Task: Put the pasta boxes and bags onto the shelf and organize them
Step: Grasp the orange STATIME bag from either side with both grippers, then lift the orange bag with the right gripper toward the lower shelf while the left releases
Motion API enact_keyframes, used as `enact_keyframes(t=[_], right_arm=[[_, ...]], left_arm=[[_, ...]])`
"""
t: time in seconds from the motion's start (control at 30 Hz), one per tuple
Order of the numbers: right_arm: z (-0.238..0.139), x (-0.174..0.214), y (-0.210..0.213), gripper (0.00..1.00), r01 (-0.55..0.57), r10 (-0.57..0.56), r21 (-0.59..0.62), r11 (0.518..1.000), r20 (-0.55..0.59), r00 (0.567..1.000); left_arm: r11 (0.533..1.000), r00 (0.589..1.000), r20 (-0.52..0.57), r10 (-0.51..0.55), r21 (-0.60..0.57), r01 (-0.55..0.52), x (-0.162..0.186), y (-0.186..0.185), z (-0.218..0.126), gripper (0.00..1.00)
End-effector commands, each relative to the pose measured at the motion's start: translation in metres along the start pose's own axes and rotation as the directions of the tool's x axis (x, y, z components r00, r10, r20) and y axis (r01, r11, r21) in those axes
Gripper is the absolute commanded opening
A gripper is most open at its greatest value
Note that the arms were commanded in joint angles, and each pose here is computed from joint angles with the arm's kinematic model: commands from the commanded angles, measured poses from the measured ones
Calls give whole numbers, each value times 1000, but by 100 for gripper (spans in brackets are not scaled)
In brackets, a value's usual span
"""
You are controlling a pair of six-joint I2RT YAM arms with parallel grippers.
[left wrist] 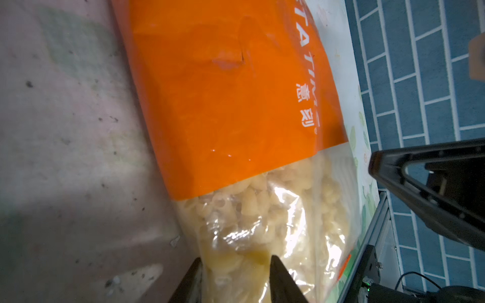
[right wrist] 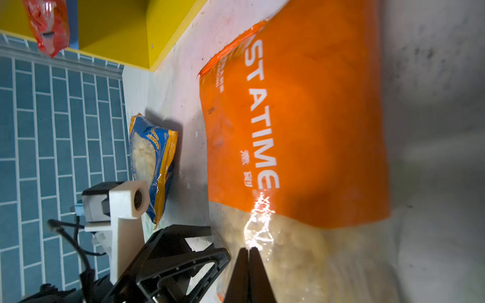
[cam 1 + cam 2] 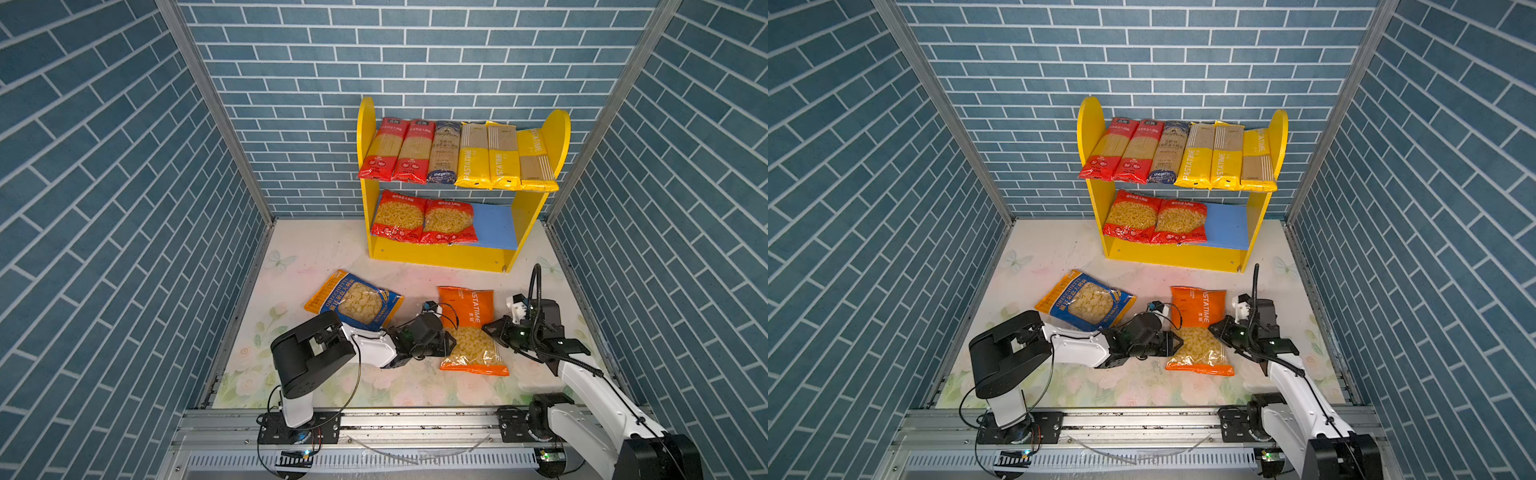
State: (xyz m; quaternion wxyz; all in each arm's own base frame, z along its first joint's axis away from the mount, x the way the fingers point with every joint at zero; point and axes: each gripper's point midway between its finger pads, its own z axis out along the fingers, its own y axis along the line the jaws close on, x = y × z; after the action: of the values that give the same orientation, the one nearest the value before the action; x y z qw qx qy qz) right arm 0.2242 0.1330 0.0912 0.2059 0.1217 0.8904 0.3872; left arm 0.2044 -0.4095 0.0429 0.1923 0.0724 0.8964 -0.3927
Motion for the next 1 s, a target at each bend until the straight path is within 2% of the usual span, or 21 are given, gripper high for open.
enact_keyframes(t=[0.0,0.07,0.13,0.2,0.23,0.3,0.4,0.6,0.73,0.83,0.97], right_arm=[[-6,-9,11,1,30,-30,2,1000,40,999],[-10,-11,10,2,32,-33,28,999,47,998],[-15,-9,-4,18,19,-23,120,993,32,999],[-17,-7,-20,42,-2,1,199,980,2,1000],[-17,-6,-25,49,-13,15,216,976,-8,1000],[-17,-7,-31,59,-27,29,227,973,-9,1000],[-15,-12,-39,70,-48,50,242,969,0,999],[4,-11,-49,75,-67,84,223,973,-66,994],[18,-4,-44,73,-53,71,158,986,-112,991],[31,3,-30,64,-28,38,68,997,-146,988],[33,0,-20,43,0,2,22,1000,-104,995]], left_arm=[[999,1000,13,13,51,-14,-4,-11,-8,41],[999,1000,16,18,50,-19,-4,-11,-11,41],[999,1000,16,20,38,-21,-4,-8,-13,41],[999,1000,17,24,23,-25,-4,-5,-16,44],[1000,999,19,26,18,-26,-4,-4,-17,46],[1000,999,22,31,0,-31,-7,0,-19,51],[999,999,18,36,-12,-36,-11,1,-16,54],[999,999,4,33,-32,-33,-17,9,2,54],[999,999,-15,36,-20,-36,-17,9,13,49],[1000,999,-32,16,3,-16,-12,9,21,41],[1000,999,-42,7,6,-7,-7,13,21,30]])
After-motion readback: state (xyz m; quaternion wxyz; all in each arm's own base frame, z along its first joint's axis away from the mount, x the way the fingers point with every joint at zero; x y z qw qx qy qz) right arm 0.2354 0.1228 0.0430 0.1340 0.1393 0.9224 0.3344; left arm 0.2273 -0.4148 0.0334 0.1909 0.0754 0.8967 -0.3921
